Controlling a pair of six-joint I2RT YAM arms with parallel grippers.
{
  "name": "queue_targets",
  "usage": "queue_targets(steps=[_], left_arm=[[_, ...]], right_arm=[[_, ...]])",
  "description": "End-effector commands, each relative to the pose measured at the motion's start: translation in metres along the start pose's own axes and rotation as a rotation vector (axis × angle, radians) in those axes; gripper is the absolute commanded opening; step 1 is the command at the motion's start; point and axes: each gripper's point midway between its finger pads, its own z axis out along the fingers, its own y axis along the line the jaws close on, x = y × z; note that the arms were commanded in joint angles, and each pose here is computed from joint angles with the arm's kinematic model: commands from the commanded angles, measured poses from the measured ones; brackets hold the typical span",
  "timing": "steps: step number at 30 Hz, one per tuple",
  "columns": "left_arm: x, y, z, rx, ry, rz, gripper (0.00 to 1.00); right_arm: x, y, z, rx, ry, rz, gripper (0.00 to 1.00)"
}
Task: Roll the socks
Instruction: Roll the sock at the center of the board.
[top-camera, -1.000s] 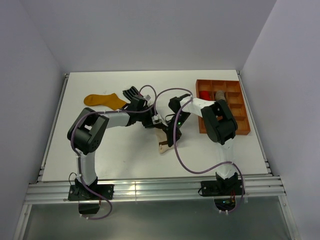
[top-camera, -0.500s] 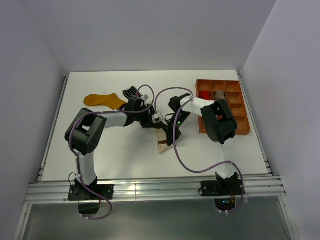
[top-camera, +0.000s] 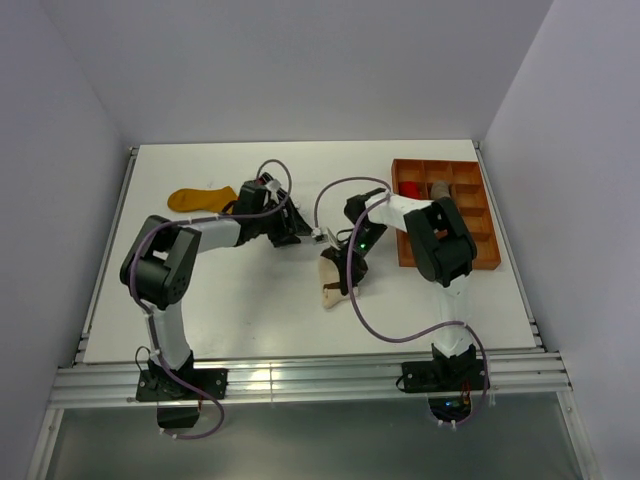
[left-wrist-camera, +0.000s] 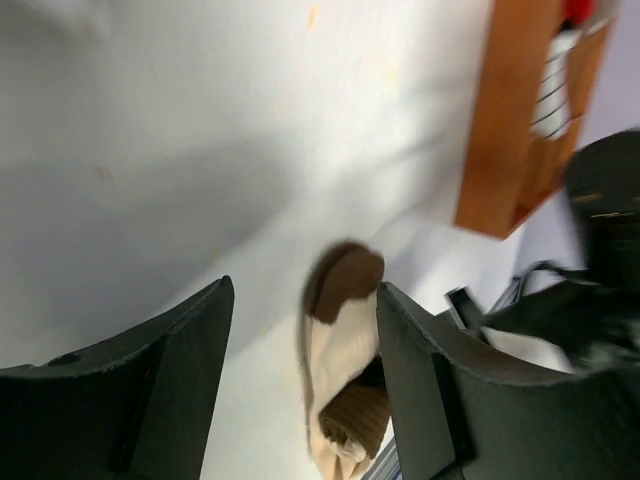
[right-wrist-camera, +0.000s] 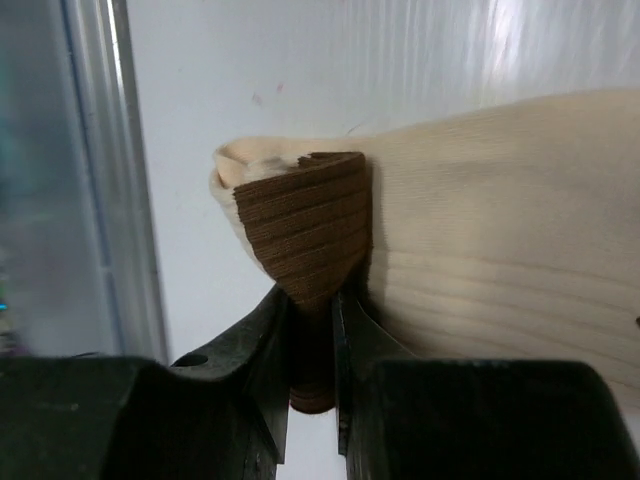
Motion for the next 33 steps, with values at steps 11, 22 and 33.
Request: queue_targets(steps=[11,22,33], left_arm=[[-0.055,-0.071,-0.057,0.285,-0.193,0.109,0.62],[-0.002,-0.074,-0.084,0.132,-0.370,0.297,0.55],[0.123,-0.090,-0.028,0.180,-0.102,0.583,0.50]], right_arm=[[0.071,0.002,-0.001,0.018,0.249,0.255,0.00],[0.071,-0.003,-0.001,0.024,0.248,0.296,0.00],[0.072,0.003,0.001,-0.009,0.245,0.305,0.00]])
